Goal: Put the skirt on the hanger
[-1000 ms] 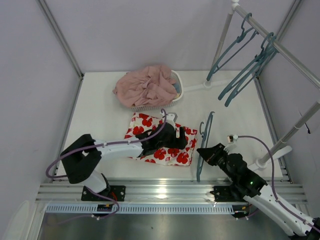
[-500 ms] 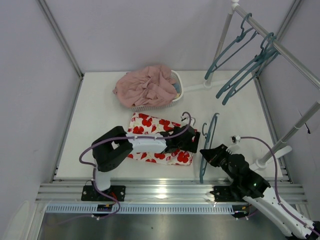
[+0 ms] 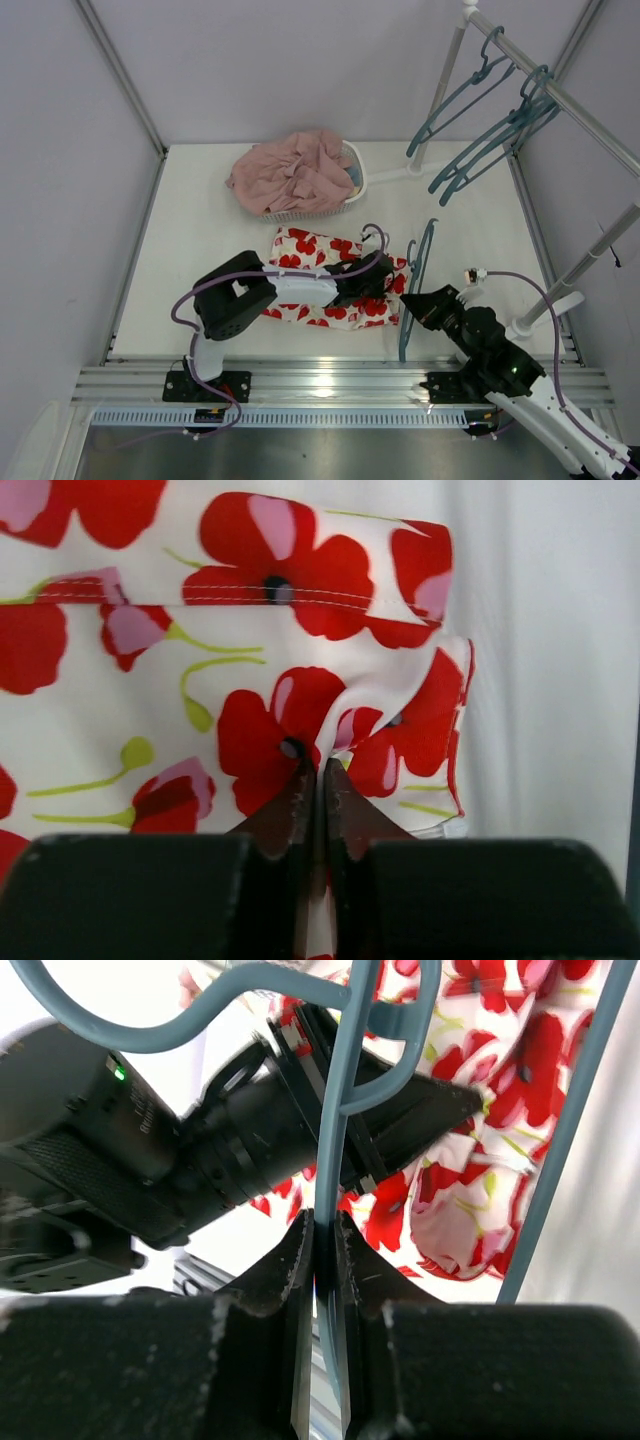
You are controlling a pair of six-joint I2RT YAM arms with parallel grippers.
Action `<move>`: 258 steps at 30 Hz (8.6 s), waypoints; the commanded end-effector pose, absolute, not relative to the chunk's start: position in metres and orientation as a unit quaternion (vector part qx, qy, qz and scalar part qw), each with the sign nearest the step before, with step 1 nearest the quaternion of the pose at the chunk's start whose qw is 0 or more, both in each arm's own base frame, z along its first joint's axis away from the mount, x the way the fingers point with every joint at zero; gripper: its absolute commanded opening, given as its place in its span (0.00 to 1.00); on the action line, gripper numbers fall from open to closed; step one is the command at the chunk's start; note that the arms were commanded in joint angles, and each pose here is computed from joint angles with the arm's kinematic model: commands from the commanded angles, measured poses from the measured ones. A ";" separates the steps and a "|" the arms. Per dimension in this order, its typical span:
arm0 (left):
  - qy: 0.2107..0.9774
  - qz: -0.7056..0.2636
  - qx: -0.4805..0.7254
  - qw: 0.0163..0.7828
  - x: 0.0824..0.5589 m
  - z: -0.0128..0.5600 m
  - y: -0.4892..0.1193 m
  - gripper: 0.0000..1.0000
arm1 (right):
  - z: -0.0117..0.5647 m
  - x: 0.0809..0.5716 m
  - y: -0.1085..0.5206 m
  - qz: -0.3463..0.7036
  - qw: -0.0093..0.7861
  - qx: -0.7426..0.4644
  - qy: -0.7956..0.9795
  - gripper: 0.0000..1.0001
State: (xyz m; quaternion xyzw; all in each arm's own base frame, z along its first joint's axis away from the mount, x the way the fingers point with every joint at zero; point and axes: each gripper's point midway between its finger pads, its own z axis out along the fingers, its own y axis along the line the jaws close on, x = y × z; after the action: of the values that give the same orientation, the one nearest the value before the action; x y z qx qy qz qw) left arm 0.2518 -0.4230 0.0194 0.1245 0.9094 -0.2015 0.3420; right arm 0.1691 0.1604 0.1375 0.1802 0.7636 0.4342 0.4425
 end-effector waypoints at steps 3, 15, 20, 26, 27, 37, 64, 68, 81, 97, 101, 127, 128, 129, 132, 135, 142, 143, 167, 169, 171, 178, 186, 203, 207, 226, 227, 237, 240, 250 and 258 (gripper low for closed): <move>0.934 -0.198 0.040 0.295 0.245 -0.016 -0.366 0.00 | 0.156 0.169 0.178 0.490 0.450 0.153 0.731 0.00; 0.928 -0.157 -0.041 0.336 0.249 0.015 -0.272 0.02 | 0.147 0.175 0.219 0.531 0.434 0.083 0.723 0.00; 0.921 -0.180 -0.021 0.344 0.246 0.030 -0.267 0.07 | 0.150 0.173 0.240 0.549 0.426 0.045 0.718 0.00; 0.888 -0.229 0.022 0.398 0.246 0.101 -0.265 0.72 | 0.144 0.177 0.252 0.551 0.414 0.040 0.723 0.00; 0.883 -0.233 0.025 0.407 0.246 0.112 -0.262 0.76 | 0.144 0.177 0.252 0.552 0.413 0.041 0.724 0.00; 0.808 -0.362 0.092 0.455 0.234 0.220 -0.291 0.82 | 0.150 0.184 0.255 0.546 0.411 0.063 0.727 0.00; 0.867 -0.204 0.087 0.446 0.271 0.191 -0.346 0.21 | 0.146 0.188 0.278 0.558 0.398 0.075 0.725 0.00; 0.866 -0.186 0.092 0.454 0.272 0.191 -0.338 0.00 | 0.139 0.187 0.281 0.553 0.385 0.079 0.735 0.00; 0.882 -0.091 0.142 0.440 0.271 0.175 -0.305 0.00 | 0.157 0.189 0.251 0.468 0.382 0.114 0.789 0.48; 0.902 -0.125 0.101 0.400 0.264 0.148 -0.303 0.00 | 0.112 0.202 0.260 0.432 0.351 0.103 0.824 0.42; 0.905 -0.130 0.083 0.398 0.266 0.145 -0.296 0.00 | 0.115 0.207 0.279 0.449 0.346 0.089 0.819 0.41; 0.908 -0.103 0.069 0.400 0.267 0.136 -0.274 0.00 | 0.075 0.214 0.333 0.414 0.312 0.094 0.850 0.44; 0.909 -0.100 0.067 0.399 0.268 0.136 -0.274 0.00 | 0.078 0.217 0.334 0.411 0.317 0.100 0.849 0.46; 0.909 -0.099 0.067 0.400 0.268 0.136 -0.273 0.00 | 0.077 0.216 0.334 0.407 0.317 0.105 0.850 0.45; 0.909 -0.098 0.064 0.400 0.268 0.134 -0.272 0.00 | 0.069 0.213 0.329 0.376 0.318 0.111 0.863 0.46; 0.909 -0.098 0.064 0.400 0.267 0.133 -0.270 0.00 | 0.063 0.212 0.325 0.355 0.318 0.124 0.870 0.47; 0.908 -0.099 0.054 0.403 0.267 0.133 -0.266 0.00 | 0.055 0.210 0.327 0.350 0.322 0.149 0.867 0.47; 0.909 -0.097 0.053 0.402 0.267 0.131 -0.265 0.00 | 0.055 0.210 0.329 0.354 0.323 0.150 0.865 0.47; 0.907 -0.083 0.058 0.408 0.267 0.128 -0.246 0.00 | 0.014 0.215 0.333 0.310 0.332 0.171 0.874 0.21; 0.908 -0.080 0.059 0.407 0.267 0.125 -0.245 0.00 | 0.013 0.216 0.332 0.308 0.334 0.172 0.874 0.06; 0.908 -0.073 0.061 0.407 0.268 0.123 -0.243 0.00 | 0.016 0.217 0.334 0.313 0.337 0.169 0.872 0.00; 0.910 -0.050 0.066 0.407 0.272 0.117 -0.230 0.00 | 0.055 0.221 0.337 0.332 0.368 0.145 0.856 0.00; 0.908 -0.049 0.060 0.412 0.278 0.118 -0.217 0.00 | 0.098 0.223 0.326 0.349 0.400 0.140 0.836 0.00; 0.908 -0.029 0.082 0.411 0.282 0.118 -0.214 0.00 | 0.075 0.206 0.289 0.323 0.385 0.135 0.854 0.00; 0.909 -0.027 0.086 0.406 0.282 0.115 -0.215 0.00 | 0.067 0.201 0.292 0.326 0.373 0.120 0.860 0.00; 0.907 -0.035 0.088 0.410 0.281 0.119 -0.215 0.00 | 0.084 0.180 0.307 0.369 0.318 0.084 0.869 0.85; 0.907 -0.036 0.087 0.411 0.281 0.120 -0.215 0.00 | 0.087 0.179 0.309 0.379 0.315 0.089 0.866 0.84; 0.906 -0.033 0.085 0.412 0.281 0.120 -0.214 0.00 | 0.063 0.169 0.324 0.375 0.299 0.099 0.872 0.72; 0.907 -0.033 0.085 0.412 0.281 0.120 -0.213 0.00 | 0.060 0.170 0.328 0.375 0.303 0.100 0.871 0.69; 0.907 -0.033 0.087 0.410 0.279 0.117 -0.212 0.00 | 0.062 0.182 0.347 0.375 0.315 0.092 0.867 0.60; 0.907 -0.035 0.087 0.410 0.279 0.116 -0.213 0.00 | 0.040 0.182 0.349 0.344 0.310 0.079 0.883 0.41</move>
State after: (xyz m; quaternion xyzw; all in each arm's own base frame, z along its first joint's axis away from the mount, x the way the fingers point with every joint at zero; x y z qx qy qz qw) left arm 0.2846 -0.2325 0.1266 0.0629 0.9016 -0.0765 0.4210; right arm 0.1730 0.3368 0.0328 0.0795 0.8907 0.3397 0.2915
